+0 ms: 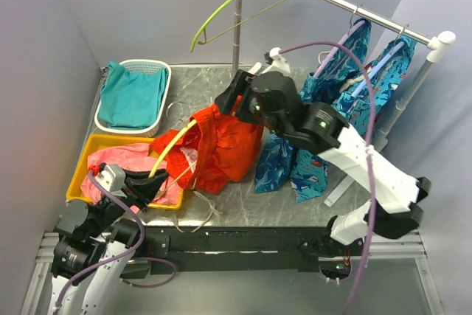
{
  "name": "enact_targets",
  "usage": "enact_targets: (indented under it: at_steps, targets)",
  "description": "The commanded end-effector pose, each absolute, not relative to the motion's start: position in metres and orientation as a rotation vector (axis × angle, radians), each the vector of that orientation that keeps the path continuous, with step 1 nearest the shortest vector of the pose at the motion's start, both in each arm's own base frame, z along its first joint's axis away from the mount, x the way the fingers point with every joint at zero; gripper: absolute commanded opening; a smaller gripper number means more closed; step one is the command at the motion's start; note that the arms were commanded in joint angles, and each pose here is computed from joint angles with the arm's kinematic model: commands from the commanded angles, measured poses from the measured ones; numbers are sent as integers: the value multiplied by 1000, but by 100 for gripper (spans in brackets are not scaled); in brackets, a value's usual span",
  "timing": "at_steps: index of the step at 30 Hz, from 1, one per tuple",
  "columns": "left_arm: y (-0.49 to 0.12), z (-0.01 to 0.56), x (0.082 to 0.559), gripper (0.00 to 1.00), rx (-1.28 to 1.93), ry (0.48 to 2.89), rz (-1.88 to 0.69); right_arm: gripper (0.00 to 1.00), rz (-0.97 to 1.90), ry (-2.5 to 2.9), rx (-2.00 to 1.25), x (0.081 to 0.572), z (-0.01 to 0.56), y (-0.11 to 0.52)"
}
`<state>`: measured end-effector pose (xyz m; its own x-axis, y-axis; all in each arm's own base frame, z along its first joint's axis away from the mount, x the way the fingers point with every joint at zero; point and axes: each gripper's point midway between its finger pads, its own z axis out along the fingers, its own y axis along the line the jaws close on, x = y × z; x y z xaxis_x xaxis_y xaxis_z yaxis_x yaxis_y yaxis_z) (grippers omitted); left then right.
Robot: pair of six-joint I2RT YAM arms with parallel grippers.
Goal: Place the shorts on the hanger
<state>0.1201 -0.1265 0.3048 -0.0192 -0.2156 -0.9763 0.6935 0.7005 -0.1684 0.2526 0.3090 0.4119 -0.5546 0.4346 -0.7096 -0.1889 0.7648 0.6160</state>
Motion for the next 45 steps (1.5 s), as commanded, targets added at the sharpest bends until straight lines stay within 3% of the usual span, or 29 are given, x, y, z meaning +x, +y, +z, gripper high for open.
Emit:
enact_targets:
  at_steps: [1,4,7,10,13,14,16,17,18,20,21,24,30,32,37,45]
  targets:
    - [-131,350,106,1,504,1211,-765,74,852,2048,236,264,408,327]
    - [-133,352,105,1,523,1201,-763,72,846,2092,226,267,397,336]
    - [-131,354,107,1,523,1202,-742,60,848,2114,213,267,391,341]
    - [-125,357,109,1,496,1204,-715,43,866,2129,208,267,386,343]
    - [-123,360,110,2,476,1212,-715,21,901,2133,195,265,383,346]
    - [-123,360,109,4,468,1216,-721,9,914,2129,194,266,384,347]
    - [-121,365,108,14,449,1216,-724,0,921,2138,187,267,382,348]
    - [-120,365,108,24,431,1228,-733,0,926,2144,183,267,381,349]
    - [-118,369,106,46,416,1227,-734,0,928,2148,182,268,380,349]
    - [-116,376,102,61,391,1229,-755,0,942,2148,185,269,381,349]
    - [-115,378,100,74,377,1231,-767,0,945,2148,183,268,380,348]
    - [-113,383,99,88,312,1259,-808,0,969,2130,187,267,386,344]
    - [-83,352,144,77,-60,1505,-714,0,1060,2072,188,256,408,338]
    - [-90,330,156,65,-108,1600,-741,0,1097,2048,199,254,415,338]
    - [-101,260,189,53,-267,1875,-720,0,1171,1967,225,249,445,330]
    - [-103,250,196,51,-409,1881,-771,0,1277,1846,235,242,488,324]
